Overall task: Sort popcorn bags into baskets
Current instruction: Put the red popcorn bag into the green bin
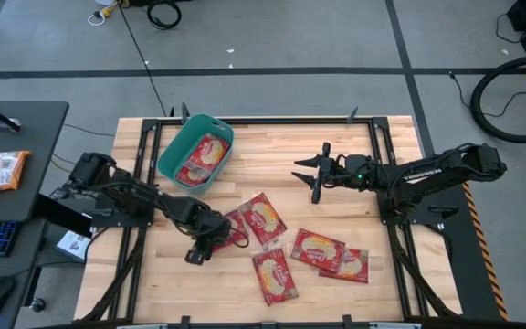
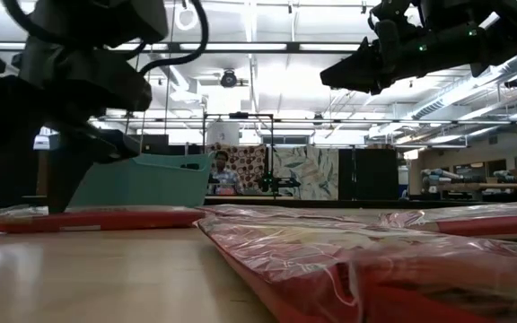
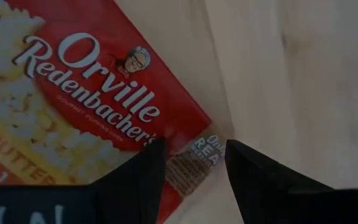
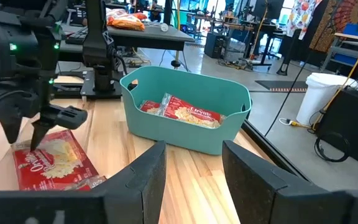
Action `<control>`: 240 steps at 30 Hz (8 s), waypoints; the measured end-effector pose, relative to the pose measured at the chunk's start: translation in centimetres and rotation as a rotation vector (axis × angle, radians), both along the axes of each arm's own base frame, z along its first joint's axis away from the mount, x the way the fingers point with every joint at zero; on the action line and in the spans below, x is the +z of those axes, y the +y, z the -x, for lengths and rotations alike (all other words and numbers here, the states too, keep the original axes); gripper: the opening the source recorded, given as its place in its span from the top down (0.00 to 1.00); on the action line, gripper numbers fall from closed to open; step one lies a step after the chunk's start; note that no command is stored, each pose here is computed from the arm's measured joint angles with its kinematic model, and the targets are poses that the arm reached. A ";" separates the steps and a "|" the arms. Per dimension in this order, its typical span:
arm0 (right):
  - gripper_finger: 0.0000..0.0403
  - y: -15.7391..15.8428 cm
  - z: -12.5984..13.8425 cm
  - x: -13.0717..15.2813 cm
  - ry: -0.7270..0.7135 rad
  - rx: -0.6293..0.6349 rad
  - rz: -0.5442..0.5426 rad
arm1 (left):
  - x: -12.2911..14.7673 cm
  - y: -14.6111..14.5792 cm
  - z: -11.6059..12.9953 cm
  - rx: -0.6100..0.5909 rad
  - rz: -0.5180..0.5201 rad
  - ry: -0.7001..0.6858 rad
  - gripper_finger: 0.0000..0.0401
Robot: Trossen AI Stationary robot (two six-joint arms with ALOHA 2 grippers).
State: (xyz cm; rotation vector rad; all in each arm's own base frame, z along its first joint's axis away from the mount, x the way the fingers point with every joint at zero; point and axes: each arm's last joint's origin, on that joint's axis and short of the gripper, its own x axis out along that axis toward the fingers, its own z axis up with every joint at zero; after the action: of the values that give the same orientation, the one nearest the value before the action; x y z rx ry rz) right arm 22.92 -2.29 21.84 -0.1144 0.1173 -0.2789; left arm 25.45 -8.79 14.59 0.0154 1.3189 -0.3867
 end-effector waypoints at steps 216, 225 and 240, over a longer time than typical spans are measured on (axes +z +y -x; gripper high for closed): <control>0.60 2.1 -7.8 -3.0 0.382 -0.013 0.093 | 16.7 19.8 4.5 0.582 -1.206 -0.369 1.00; 0.60 2.1 -7.8 -3.0 0.381 -0.005 0.092 | 15.3 22.0 4.7 0.607 -1.156 -0.280 1.00; 0.60 2.2 -7.9 -2.9 0.360 0.014 0.086 | 15.9 22.9 4.6 0.669 -1.098 -0.415 1.00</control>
State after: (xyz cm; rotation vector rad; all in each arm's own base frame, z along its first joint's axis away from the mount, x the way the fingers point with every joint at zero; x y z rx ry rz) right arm 30.84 -0.10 18.97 -0.2505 0.4616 -0.2475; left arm 20.85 14.13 30.53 0.5294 0.9095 0.8910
